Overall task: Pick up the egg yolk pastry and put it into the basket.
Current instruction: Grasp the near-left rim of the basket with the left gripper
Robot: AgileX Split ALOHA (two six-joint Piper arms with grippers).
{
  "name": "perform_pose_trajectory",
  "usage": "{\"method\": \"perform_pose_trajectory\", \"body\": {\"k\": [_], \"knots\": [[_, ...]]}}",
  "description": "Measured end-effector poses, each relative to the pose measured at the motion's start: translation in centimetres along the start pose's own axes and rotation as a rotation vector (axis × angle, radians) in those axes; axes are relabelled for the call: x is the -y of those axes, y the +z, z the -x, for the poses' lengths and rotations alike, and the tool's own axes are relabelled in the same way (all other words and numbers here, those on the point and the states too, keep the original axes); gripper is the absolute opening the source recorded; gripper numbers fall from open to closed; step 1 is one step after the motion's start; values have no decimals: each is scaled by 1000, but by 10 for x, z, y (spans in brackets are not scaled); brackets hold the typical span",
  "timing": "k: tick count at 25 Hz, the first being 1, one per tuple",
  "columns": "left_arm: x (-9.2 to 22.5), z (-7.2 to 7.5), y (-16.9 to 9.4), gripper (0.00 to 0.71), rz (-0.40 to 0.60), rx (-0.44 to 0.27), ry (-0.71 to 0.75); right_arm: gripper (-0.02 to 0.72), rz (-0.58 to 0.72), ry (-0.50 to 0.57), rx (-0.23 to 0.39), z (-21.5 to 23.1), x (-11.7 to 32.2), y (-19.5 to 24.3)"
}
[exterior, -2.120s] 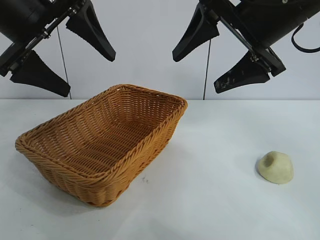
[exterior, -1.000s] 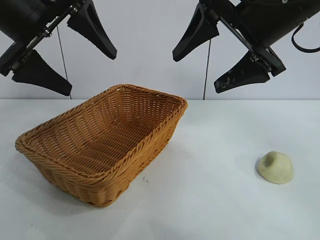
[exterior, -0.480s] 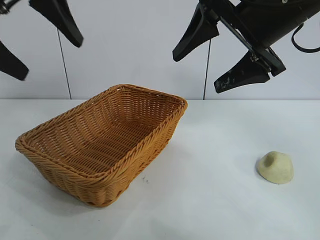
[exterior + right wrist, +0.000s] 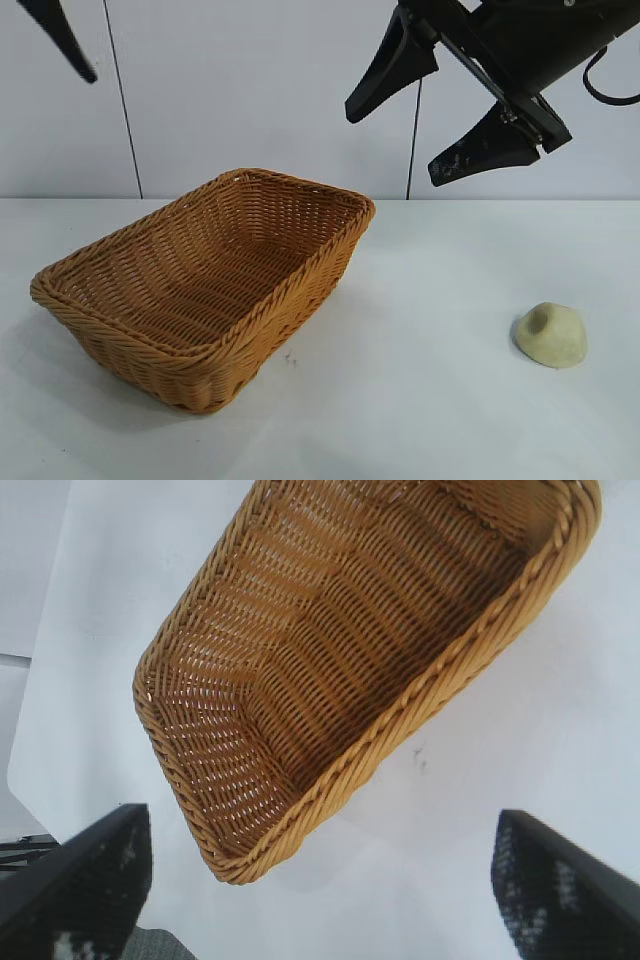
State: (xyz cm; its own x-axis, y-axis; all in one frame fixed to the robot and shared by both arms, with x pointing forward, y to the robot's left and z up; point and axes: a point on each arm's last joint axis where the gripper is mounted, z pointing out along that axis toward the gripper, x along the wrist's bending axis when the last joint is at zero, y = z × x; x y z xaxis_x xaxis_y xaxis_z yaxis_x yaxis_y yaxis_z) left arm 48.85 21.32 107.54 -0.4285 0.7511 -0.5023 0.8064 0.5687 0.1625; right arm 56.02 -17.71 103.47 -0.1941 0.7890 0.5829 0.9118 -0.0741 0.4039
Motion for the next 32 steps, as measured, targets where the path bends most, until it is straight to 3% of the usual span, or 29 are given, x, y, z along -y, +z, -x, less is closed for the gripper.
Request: {"method": "perform_pose_trajectory", "body": {"k": [4,11,16,24,32], "knots": [[4,-12,12,697,5,-27,-42,633,0,0,0,0,0,0],[0,-9,19,697,28,15,-137,633,0,3,0,0,0,0],[3,-19,45,697,-40,-61,-190,633,0,3,0,0,0,0],[-8,-31,101,697,-35,-126,-270,633,0,5,0,0,0,0],[-8,-48,147,697,-98,-242,-305,633,1,6,0,0,0,0]]}}
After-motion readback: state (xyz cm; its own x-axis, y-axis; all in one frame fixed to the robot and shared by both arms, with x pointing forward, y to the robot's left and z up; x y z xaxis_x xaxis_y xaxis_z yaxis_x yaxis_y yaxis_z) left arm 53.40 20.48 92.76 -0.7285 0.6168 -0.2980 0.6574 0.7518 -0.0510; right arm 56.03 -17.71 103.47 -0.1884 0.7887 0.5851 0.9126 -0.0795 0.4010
